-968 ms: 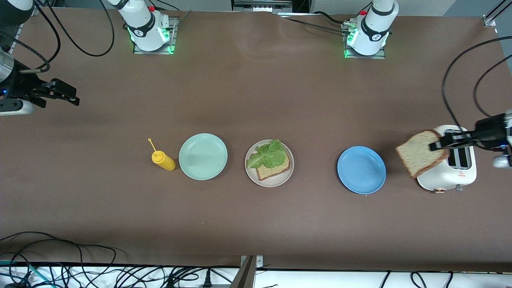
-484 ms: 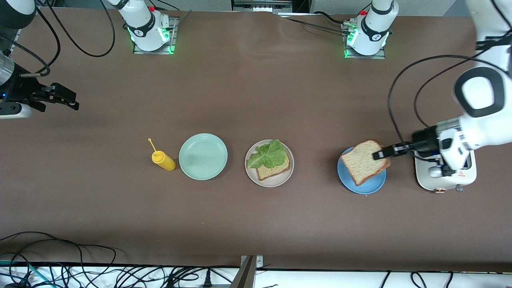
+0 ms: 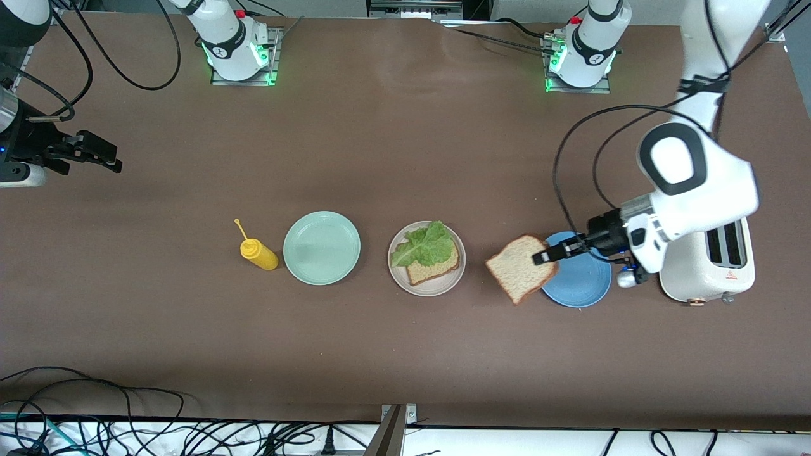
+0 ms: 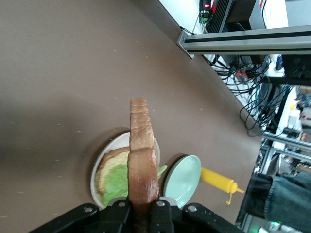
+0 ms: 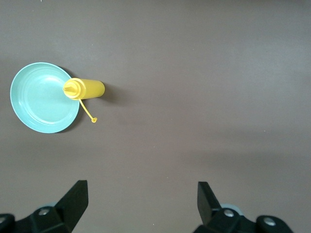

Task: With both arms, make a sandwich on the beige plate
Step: 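Carry the bread slice over the lettuce on the beige plate, then lower the bread slice onto the lettuce and open the left gripper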

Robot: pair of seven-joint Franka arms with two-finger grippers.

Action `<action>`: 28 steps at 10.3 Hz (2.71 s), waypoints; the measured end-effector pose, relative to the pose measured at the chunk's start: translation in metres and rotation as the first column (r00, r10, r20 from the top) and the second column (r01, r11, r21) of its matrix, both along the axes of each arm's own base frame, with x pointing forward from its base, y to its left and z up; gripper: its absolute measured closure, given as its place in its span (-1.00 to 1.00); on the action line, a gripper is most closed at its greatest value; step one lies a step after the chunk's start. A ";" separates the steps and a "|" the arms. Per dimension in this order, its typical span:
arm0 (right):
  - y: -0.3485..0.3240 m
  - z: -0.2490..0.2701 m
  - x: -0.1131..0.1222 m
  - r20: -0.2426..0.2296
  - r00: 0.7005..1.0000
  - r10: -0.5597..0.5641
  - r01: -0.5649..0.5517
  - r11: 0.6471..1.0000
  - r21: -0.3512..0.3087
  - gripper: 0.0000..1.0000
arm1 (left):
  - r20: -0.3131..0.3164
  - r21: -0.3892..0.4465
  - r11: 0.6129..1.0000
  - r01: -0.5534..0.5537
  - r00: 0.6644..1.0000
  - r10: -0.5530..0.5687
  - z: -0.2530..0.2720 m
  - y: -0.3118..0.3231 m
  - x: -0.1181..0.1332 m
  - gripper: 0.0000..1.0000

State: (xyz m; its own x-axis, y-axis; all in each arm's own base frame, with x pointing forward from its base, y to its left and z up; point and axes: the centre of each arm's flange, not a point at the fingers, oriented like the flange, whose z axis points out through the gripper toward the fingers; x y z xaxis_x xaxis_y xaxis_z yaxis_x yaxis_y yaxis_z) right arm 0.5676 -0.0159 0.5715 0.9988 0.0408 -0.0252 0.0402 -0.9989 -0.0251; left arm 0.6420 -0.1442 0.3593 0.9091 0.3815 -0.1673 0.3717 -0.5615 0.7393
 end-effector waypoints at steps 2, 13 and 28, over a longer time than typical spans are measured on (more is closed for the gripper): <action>-0.002 -0.002 0.001 -0.003 1.000 -0.002 0.002 1.000 0.000 -1.00 | -0.016 -0.051 0.998 -0.041 0.999 0.040 -0.007 -0.025 -0.008 0.82; -0.001 -0.009 0.003 -0.015 1.000 0.000 0.000 1.000 -0.001 -1.00 | -0.079 -0.074 0.981 -0.177 0.982 0.171 -0.092 -0.134 -0.072 0.82; -0.005 -0.010 0.004 -0.018 1.000 -0.006 0.006 1.000 -0.001 -1.00 | -0.016 -0.037 0.985 -0.166 0.986 0.166 -0.142 -0.179 -0.072 0.81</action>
